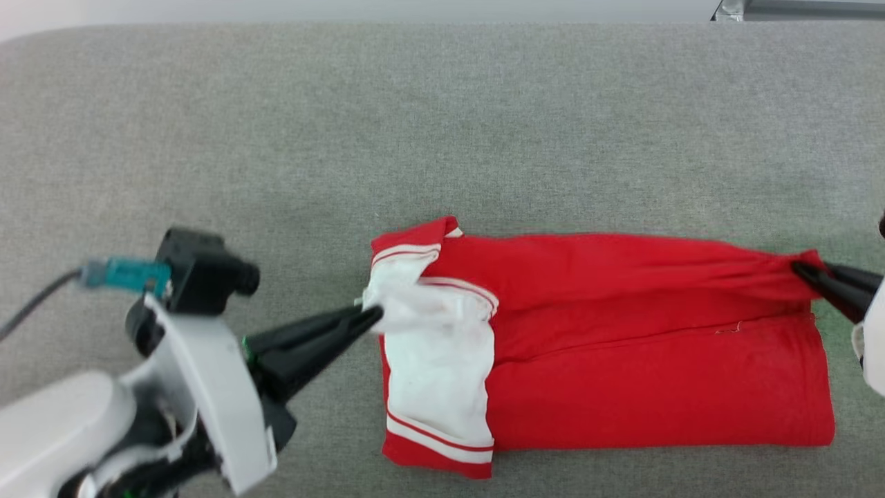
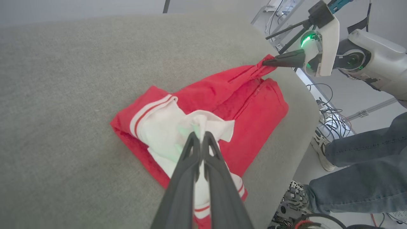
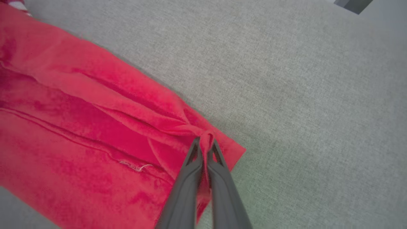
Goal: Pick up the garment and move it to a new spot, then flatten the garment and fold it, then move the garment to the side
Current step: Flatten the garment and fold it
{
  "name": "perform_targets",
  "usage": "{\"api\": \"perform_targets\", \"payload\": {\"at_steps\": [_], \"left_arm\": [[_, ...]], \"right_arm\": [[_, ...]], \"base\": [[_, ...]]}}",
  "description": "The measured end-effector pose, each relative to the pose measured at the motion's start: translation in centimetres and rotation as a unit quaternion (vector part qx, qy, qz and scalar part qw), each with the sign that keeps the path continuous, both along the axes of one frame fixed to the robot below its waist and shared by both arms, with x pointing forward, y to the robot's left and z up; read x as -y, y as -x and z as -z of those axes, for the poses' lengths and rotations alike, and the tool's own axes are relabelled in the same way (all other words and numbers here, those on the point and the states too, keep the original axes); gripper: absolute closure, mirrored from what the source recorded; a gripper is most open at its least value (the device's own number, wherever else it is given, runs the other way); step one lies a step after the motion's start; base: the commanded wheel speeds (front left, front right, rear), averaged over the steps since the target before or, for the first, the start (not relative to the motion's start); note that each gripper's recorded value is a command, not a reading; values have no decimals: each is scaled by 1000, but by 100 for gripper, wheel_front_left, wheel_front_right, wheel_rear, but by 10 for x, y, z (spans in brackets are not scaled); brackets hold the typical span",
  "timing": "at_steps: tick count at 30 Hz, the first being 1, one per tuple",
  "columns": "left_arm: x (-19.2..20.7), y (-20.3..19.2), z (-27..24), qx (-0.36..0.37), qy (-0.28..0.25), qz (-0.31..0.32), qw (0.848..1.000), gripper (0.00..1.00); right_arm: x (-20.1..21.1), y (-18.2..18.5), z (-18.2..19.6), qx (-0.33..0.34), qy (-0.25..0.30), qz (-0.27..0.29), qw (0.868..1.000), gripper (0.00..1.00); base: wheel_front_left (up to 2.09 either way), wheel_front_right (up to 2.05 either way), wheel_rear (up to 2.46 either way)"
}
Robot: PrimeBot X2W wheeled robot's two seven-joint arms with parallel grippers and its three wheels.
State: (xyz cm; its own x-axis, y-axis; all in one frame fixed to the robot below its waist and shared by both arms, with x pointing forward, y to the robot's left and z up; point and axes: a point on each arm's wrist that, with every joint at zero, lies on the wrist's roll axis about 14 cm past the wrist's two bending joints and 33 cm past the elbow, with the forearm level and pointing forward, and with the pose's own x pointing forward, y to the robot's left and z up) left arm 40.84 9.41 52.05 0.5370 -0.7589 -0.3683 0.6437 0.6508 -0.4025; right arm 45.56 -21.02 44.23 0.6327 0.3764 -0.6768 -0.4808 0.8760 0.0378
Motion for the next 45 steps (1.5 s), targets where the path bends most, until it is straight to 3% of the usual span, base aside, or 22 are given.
{"api": "perform_targets", "payload": {"at_steps": [9, 18, 27, 28, 29, 30, 31, 33, 34, 40, 45], "left_arm": [[-2, 30, 20, -48, -4, -10, 999, 100], [4, 27, 52, -77, 0, -27, 997, 100], [-1, 18, 87, -106, -14, -46, 993, 100], [-1, 17, 88, -103, -15, -47, 994, 100], [-1, 15, 87, -99, -12, -51, 994, 86], [-1, 13, 86, -93, -8, -56, 994, 65], [-1, 12, 84, -90, -6, -58, 994, 53], [-2, 9, 77, -77, 4, -65, 995, 5], [-2, 6, 71, -67, 12, -71, 995, 0], [-15, -6, 38, -10, 49, -122, 991, 0], [-44, -21, 21, 60, 45, -212, 974, 0]], "right_arm": [[3, 13, 9, -15, 0, 11, 1000, 100], [2, 26, 37, -56, 20, 11, 998, 100], [-5, 20, 48, -54, 12, 16, 998, 100], [-7, 19, 48, -53, 10, 17, 998, 64], [-8, 18, 47, -50, 6, 18, 999, 42], [-10, 17, 45, -47, -2, 20, 999, 0], [-13, 17, 44, -46, -10, 22, 999, 0], [-17, 16, 39, -42, -24, 25, 998, 0], [-17, 15, 35, -38, -28, 27, 999, 0], [-11, 11, 10, -12, -39, 42, 998, 0], [0, 23, 6, -29, -39, 62, 997, 0]], "base": [[0, 0, 0], [0, 0, 0], [0, 0, 0], [0, 0, 0], [0, 0, 0], [0, 0, 0], [0, 0, 0], [0, 0, 0], [0, 0, 0], [0, 0, 0], [0, 0, 0]]}}
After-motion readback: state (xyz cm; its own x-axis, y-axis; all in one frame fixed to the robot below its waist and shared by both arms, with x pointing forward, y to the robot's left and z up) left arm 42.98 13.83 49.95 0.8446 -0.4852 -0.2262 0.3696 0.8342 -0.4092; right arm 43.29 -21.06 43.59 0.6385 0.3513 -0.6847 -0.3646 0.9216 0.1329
